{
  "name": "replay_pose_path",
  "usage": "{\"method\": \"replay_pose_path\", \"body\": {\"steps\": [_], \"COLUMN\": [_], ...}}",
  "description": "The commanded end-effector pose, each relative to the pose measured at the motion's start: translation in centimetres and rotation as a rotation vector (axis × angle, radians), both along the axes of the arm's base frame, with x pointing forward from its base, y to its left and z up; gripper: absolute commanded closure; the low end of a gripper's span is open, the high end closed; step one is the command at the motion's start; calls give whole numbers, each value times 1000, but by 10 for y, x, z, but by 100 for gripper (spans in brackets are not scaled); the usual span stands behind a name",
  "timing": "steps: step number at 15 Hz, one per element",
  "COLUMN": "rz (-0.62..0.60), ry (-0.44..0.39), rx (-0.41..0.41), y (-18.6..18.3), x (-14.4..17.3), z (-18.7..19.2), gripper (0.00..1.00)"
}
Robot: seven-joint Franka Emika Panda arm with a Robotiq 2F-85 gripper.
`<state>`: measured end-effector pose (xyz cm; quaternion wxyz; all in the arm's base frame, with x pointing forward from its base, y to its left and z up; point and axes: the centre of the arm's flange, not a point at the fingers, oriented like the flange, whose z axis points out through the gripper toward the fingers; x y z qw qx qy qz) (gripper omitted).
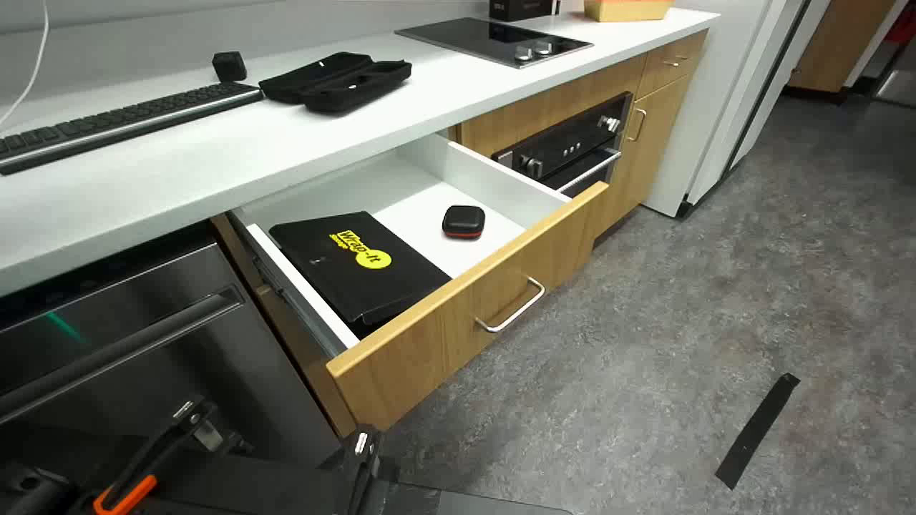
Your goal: Close the drawer
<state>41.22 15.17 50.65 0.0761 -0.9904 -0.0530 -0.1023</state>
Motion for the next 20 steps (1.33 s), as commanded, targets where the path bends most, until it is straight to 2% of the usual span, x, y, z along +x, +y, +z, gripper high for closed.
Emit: {"method": "replay_pose_path", "body": {"steps": [1, 6, 8, 12, 16, 20], "rz": [0, -2, -22, -133, -342, -552], "ry": [1, 0, 8, 50, 117, 111], "rx": [0, -3, -17, -53, -78, -98], "y": [0, 0, -14, -87, -182, -263], "x": [0, 0, -2, -6, -11, -25], "z": [-1, -3, -12, -50, -102, -136], "gripper": [0, 0, 0, 0, 0, 0]}}
